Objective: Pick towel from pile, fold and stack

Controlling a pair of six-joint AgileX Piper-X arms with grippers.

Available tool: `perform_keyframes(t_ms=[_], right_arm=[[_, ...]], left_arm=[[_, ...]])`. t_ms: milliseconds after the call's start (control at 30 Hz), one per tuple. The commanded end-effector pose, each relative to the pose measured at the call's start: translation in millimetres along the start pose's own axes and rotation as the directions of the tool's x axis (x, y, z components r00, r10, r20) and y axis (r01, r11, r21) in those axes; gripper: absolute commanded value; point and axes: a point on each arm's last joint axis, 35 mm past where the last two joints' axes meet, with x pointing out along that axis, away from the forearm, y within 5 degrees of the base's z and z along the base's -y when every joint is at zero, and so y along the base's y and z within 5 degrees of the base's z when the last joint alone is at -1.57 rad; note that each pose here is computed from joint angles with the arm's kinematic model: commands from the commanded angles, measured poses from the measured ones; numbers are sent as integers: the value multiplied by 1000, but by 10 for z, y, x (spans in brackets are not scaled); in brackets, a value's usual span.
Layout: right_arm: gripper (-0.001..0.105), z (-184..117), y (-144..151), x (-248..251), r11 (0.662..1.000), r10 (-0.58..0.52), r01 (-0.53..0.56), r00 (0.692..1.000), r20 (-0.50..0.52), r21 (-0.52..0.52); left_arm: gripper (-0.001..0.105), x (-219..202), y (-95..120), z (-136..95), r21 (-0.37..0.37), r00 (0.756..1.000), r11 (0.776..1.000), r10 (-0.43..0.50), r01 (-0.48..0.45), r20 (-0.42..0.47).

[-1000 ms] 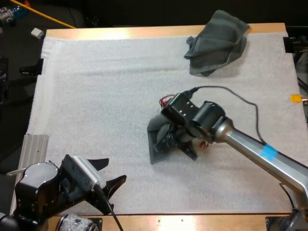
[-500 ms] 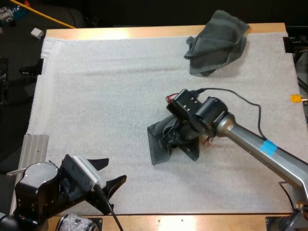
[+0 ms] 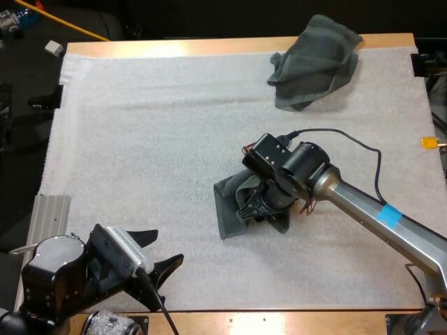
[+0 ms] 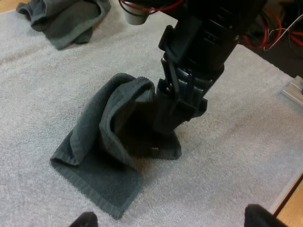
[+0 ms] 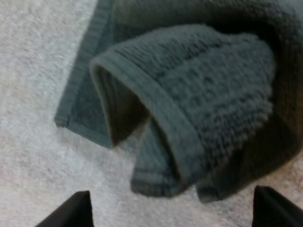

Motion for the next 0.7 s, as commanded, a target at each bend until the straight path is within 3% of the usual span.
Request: perform_keyframes(t_ms=[0, 267, 467, 667], right_arm=[[65, -41, -21, 16, 1000, -25, 25, 999, -37, -12], [64, -139, 114, 315, 999, -4, 2, 999, -34, -53], [48, -182, 169, 392, 998, 33, -33, 999, -1, -60], [46, -188, 153, 531, 999, 7, -7, 1000, 1, -46]], left_arm=[[60, -8, -10, 8, 2, 1000, 1000, -8, 8, -1], [60, -4, -9, 5, 2, 1000, 1000, -8, 8, -4], [60, -12, -12, -1, -2, 1000, 1000, -10, 10, -1], [60, -18, -13, -4, -1, 1000, 1000, -7, 7, 0]])
